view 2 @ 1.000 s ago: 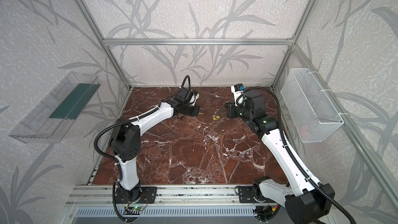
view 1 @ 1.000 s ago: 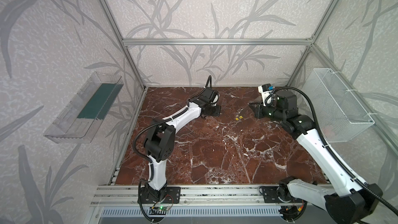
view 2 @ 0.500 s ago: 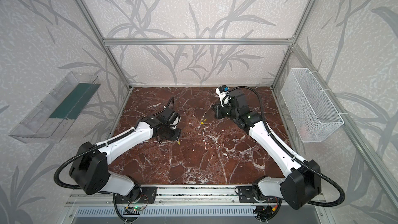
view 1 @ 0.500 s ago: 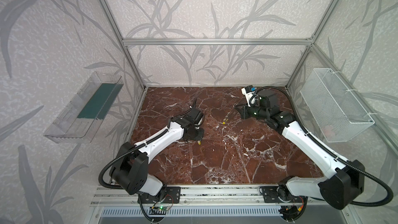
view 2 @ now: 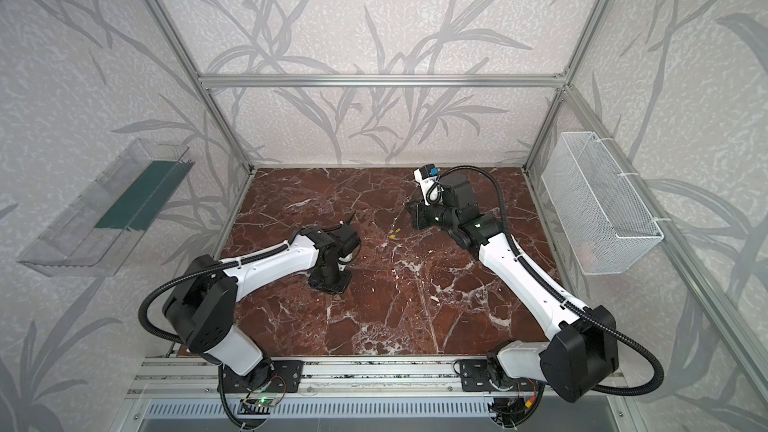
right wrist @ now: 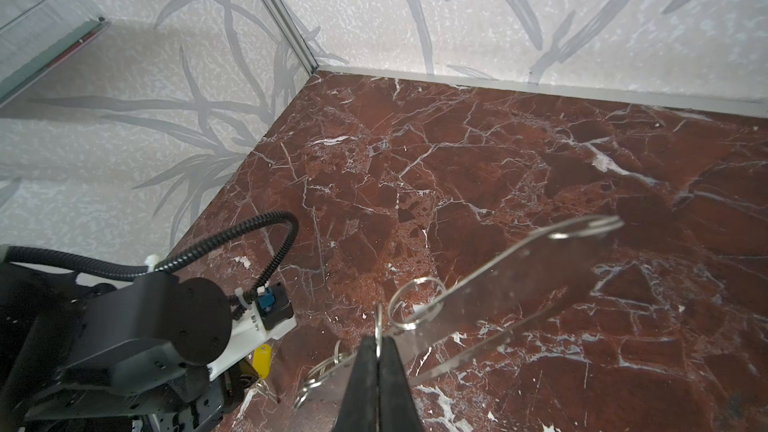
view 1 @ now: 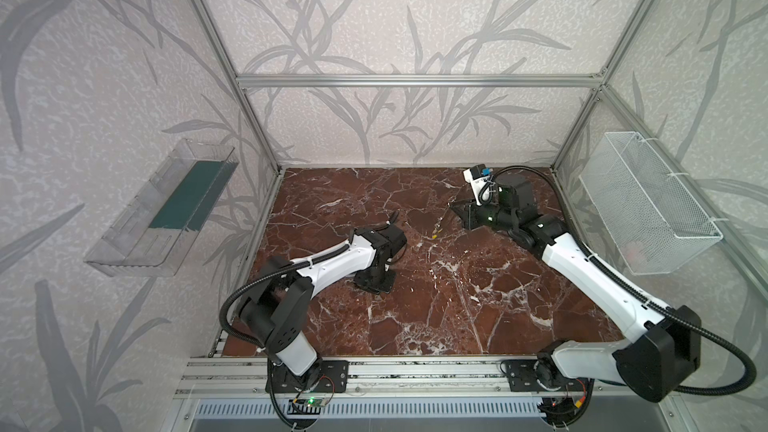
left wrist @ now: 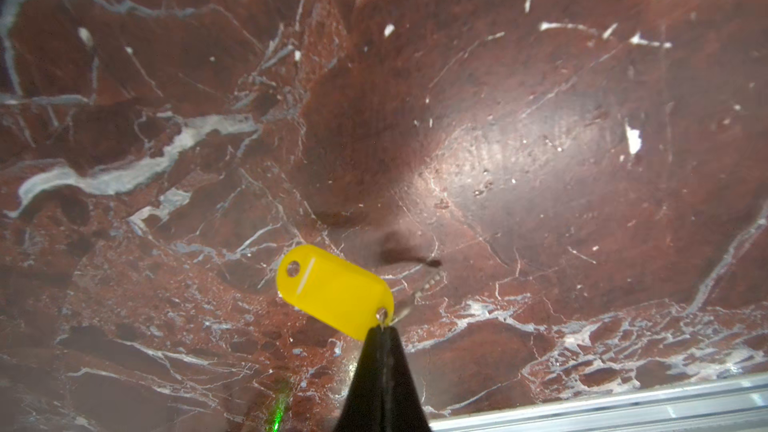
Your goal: Put the keys on the keyring
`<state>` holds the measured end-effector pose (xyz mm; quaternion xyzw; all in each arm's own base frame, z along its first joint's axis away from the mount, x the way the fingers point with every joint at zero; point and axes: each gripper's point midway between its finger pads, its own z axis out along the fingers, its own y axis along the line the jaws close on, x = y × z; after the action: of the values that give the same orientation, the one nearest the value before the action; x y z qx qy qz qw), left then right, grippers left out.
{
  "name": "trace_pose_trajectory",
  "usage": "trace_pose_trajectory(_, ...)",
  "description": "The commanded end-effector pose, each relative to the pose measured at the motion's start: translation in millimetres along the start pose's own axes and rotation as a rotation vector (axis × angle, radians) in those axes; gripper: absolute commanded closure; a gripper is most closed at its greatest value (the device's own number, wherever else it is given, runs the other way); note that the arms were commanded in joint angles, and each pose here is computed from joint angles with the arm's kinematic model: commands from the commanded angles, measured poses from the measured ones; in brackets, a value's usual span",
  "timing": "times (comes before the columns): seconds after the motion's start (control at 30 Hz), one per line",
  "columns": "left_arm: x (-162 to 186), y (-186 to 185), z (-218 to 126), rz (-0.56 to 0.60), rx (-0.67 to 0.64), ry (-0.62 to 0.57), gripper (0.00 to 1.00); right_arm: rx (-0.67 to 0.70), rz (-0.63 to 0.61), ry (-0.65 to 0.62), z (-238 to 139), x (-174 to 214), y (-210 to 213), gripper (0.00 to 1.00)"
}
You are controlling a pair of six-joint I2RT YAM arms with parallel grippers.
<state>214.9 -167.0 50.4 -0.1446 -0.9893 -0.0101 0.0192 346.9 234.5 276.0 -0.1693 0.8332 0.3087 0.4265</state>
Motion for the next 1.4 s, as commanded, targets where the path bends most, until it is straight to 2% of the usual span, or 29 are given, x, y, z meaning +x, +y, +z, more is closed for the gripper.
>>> trace_pose_trajectory(0.0,-14.8,1.3,-6.6,0.029,-0.037,-0.016,1.00,-0.022,-0.022,-0.043,-10.9,-7.8,9.0,1.00)
trace_pose_trajectory(0.4,-51.6,-11.0,12.0,0.057,-0.048,-0.015,0.99,-0.010,-0.019,-0.036,-17.1,-0.9,7.5,1.00)
trace_pose_trajectory(0.47,-56.5,-12.1,11.0,0.044,-0.041,-0.029,0.85,-0.011,-0.017,-0.036,-16.4,-0.7,7.4,1.00)
trace_pose_trajectory(0.53,-59.5,-14.9,6.5,0.028,-0.018,-0.044,0.75,-0.011,-0.017,-0.036,-15.9,-1.3,7.4,1.00)
trace_pose_trajectory(0.63,-59.9,-16.6,-3.1,0.004,0.011,-0.074,0.66,-0.009,-0.018,-0.034,-14.9,-1.4,6.7,1.00)
trace_pose_trajectory(0.77,-56.7,-13.0,-15.5,-0.057,0.054,-0.132,0.66,-0.014,-0.019,-0.031,-11.9,-1.4,6.9,1.00)
trace_pose_trajectory(0.93,-45.7,-14.3,-14.7,-0.100,0.113,-0.181,0.66,-0.024,-0.011,-0.031,-7.9,-1.3,7.4,1.00)
trace_pose_trajectory(1.17,-46.0,-8.7,-5.4,-0.147,0.091,-0.289,0.66,-0.035,-0.001,-0.022,-3.3,-0.1,7.9,1.00)
trace_pose_trajectory(1.37,-44.3,-12.9,4.7,-0.140,0.092,-0.341,0.66,-0.029,-0.007,-0.023,-4.5,-0.6,7.3,1.00)
